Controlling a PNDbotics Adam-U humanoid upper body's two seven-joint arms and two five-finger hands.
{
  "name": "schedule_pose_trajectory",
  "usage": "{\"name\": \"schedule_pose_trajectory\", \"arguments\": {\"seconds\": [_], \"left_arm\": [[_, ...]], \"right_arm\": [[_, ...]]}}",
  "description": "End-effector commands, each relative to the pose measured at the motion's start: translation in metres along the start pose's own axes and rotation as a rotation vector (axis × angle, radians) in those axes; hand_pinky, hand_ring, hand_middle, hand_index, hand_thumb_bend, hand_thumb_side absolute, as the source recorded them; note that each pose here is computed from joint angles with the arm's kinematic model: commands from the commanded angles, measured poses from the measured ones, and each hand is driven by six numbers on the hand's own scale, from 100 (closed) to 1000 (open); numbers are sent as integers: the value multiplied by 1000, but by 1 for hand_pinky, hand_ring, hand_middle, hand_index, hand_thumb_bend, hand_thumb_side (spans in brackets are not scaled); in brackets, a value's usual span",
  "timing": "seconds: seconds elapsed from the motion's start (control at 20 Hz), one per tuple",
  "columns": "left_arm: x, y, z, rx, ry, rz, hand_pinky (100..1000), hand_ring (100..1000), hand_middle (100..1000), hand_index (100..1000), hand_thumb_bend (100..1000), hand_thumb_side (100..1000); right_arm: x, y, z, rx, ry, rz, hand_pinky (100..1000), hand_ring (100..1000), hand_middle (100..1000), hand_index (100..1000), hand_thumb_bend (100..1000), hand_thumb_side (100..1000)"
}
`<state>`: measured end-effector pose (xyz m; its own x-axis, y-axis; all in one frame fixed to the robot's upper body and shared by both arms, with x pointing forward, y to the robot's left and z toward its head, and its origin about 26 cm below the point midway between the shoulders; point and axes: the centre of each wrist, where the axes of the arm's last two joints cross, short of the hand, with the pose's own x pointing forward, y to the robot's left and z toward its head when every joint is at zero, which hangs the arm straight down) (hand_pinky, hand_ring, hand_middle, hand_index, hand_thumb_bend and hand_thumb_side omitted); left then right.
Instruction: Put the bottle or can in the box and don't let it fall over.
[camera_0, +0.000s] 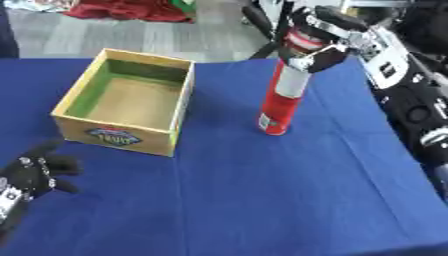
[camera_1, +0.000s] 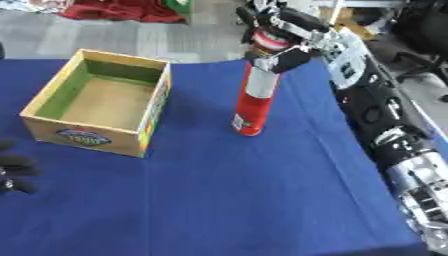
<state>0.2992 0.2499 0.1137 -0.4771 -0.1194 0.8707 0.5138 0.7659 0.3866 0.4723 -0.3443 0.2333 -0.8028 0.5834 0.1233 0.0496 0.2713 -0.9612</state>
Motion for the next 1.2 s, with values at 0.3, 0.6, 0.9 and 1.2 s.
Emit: {"name": "schedule_pose_trajectory", "arguments": {"seconds": [0.3,0.6,0.9,1.2], "left_arm": [[8,4,-3,4,-24,-18,639,758,720,973,100,876],[8,4,-3,4,-24,-17,639,758,720,973,100,875],[9,4,-5,-6,-28,-16,639,758,720,973,100,874],[13,4,-13,-40,-50,-14,638,758,719,972,100,865]], "right_arm": [[10,-21,-8,-66,-157,59,100,100,100,252,100,208],[18,-36,-14,-136,-200,79,100,100,100,237,100,215],[32,-71,-23,-214,-269,139,100,100,100,239,100,226],[40,-90,-33,-279,-318,141,100,100,100,240,100,237]]}}
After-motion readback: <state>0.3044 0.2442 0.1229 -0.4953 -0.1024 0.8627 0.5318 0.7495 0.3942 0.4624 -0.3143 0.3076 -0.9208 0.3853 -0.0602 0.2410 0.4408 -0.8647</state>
